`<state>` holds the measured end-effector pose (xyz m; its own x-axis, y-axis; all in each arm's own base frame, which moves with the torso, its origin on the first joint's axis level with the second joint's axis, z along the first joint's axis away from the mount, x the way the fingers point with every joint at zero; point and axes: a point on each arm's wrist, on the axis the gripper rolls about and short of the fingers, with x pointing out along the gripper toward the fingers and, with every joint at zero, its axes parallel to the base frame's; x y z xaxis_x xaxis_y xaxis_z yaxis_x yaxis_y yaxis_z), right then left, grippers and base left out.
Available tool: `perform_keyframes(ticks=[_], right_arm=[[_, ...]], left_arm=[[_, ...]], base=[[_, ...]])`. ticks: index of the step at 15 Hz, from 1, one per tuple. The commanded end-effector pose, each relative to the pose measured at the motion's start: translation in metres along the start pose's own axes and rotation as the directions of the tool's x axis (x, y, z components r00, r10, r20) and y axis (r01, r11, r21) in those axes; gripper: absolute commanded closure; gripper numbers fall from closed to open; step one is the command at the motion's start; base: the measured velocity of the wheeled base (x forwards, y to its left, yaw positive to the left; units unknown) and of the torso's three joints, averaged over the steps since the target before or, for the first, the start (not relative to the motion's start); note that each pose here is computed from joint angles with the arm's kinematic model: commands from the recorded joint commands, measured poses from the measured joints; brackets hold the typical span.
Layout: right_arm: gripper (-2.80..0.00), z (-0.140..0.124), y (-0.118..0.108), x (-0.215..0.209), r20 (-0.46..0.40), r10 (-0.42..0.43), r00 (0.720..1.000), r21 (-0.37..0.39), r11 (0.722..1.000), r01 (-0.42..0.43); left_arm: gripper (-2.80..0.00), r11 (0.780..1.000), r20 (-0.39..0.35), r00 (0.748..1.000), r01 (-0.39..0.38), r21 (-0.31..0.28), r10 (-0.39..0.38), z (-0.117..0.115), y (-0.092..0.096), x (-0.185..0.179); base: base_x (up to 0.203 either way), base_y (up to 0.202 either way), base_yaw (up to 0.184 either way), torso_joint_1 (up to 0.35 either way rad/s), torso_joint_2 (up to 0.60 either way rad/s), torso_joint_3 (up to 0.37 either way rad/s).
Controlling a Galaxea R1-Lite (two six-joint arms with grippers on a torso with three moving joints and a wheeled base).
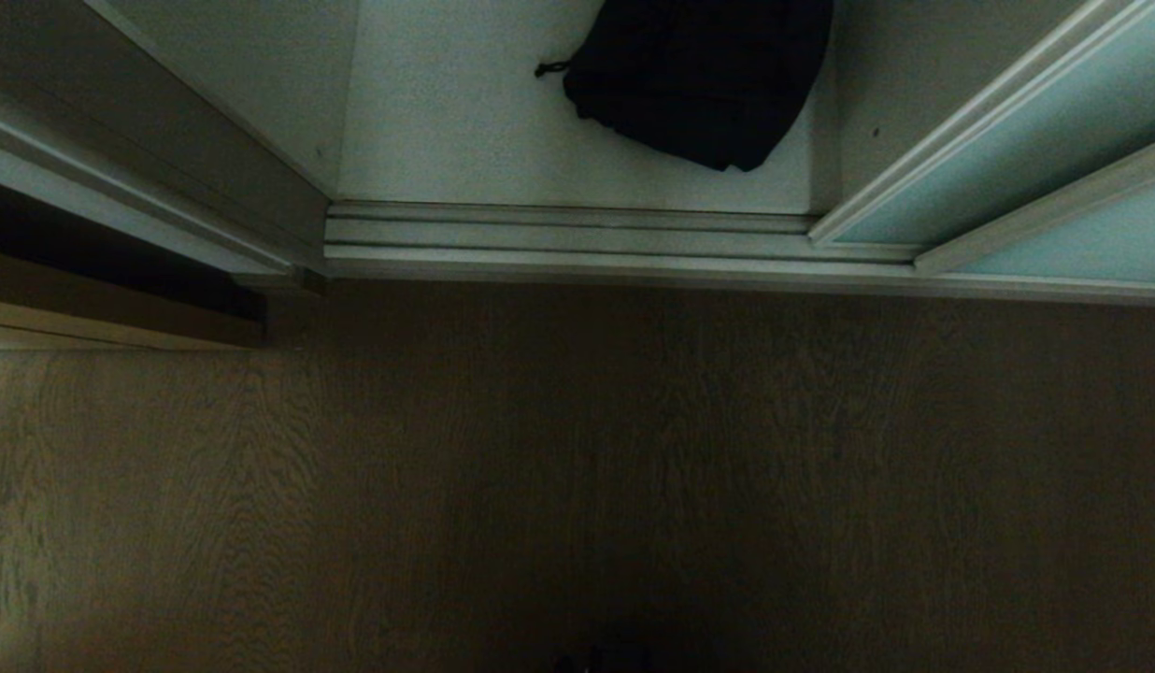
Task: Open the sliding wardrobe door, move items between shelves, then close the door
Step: Close the door
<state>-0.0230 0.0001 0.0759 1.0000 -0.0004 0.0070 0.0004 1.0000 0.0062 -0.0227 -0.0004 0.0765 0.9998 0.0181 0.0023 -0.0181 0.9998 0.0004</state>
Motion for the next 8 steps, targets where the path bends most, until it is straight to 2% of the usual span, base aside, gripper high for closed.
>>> perform_keyframes(ticks=[1, 8], right_arm=[[0.00, 0.0001, 0.0000, 0.0001, -0.002, 0.001, 1.000, 0.000, 1.000, -0.001], [0.00, 0.0001, 0.0000, 0.0001, -0.001, 0.002, 1.000, 0.000, 1.000, -0.002]], left_arm=[[0.00, 1.000, -0.007, 1.000, -0.005, 0.010, 0.005, -0.0006, 0.0001, 0.0001], [0.00, 1.000, 0.000, 1.000, -0.002, -0.002, 0.002, -0.0001, 0.0000, 0.0000]], base=[[0.000, 0.000, 0.000, 0.000, 0.00, 0.000], [0.000, 0.000, 0.000, 0.000, 0.00, 0.000]])
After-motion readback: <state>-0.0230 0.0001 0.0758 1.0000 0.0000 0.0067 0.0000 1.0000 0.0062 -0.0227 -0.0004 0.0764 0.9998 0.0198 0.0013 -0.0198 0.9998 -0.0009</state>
